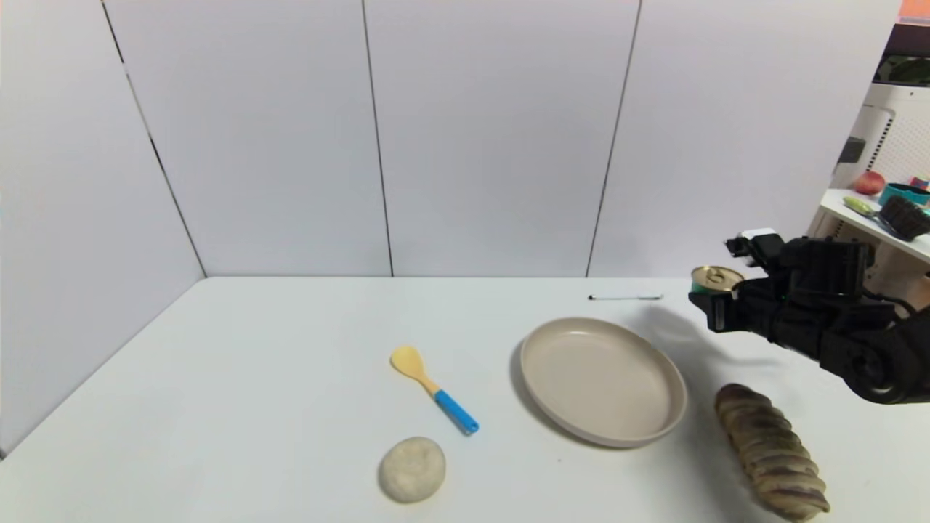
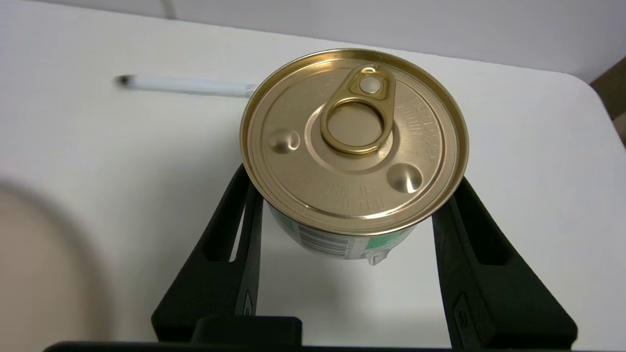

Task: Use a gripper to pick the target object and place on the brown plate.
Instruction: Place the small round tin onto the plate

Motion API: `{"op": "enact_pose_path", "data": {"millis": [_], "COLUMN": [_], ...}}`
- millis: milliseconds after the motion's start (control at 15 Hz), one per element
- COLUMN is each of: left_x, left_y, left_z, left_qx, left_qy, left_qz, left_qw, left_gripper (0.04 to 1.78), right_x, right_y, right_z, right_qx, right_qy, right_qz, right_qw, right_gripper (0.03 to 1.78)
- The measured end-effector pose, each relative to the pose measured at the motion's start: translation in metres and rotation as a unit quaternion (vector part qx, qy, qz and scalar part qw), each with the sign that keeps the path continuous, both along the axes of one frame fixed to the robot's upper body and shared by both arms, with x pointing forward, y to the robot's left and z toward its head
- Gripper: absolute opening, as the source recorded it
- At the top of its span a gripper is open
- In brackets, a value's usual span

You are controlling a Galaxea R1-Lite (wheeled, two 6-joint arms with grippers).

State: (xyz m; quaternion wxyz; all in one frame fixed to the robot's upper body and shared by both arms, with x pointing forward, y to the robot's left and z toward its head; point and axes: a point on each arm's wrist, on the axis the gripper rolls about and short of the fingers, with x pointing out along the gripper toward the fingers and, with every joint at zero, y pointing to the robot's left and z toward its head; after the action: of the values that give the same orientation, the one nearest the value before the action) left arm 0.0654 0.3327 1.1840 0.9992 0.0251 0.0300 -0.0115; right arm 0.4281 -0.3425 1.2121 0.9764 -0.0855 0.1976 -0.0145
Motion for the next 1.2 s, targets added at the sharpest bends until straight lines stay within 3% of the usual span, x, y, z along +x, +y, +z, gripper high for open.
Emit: {"op": "enact_pose_path", "data": {"millis": [267, 600, 867, 1200], "left_x": [0.0, 0.0, 0.0, 0.0], "left_y": [0.0, 0.0, 0.0, 0.0], "left_z": [0.0, 0.0, 0.0, 0.0], "left_qx": [0.0, 0.0, 0.0, 0.0], "left_qy": [0.0, 0.0, 0.0, 0.0], "left_qz": [0.0, 0.0, 0.0, 0.0], "left_qw": [1.0, 1.0, 1.0, 1.0], "left_gripper": [1.69, 1.69, 1.69, 1.69], "right_x": [-0.057, -0.121, -0.133, -0.131], "right_y": [0.056, 0.093, 0.101, 0.108], "right_z": [0.026, 0.014, 0.007, 0.003], "right_qx": [0.014, 0.004, 0.001, -0.002], "right_qy": [-0.005, 0.053, 0.07, 0.079], "right_qz": [0.096, 0.199, 0.225, 0.235], "right_qw": [0.9952, 0.9786, 0.9717, 0.9687], "right_gripper": [0.97, 0.97, 0.97, 1.33]}}
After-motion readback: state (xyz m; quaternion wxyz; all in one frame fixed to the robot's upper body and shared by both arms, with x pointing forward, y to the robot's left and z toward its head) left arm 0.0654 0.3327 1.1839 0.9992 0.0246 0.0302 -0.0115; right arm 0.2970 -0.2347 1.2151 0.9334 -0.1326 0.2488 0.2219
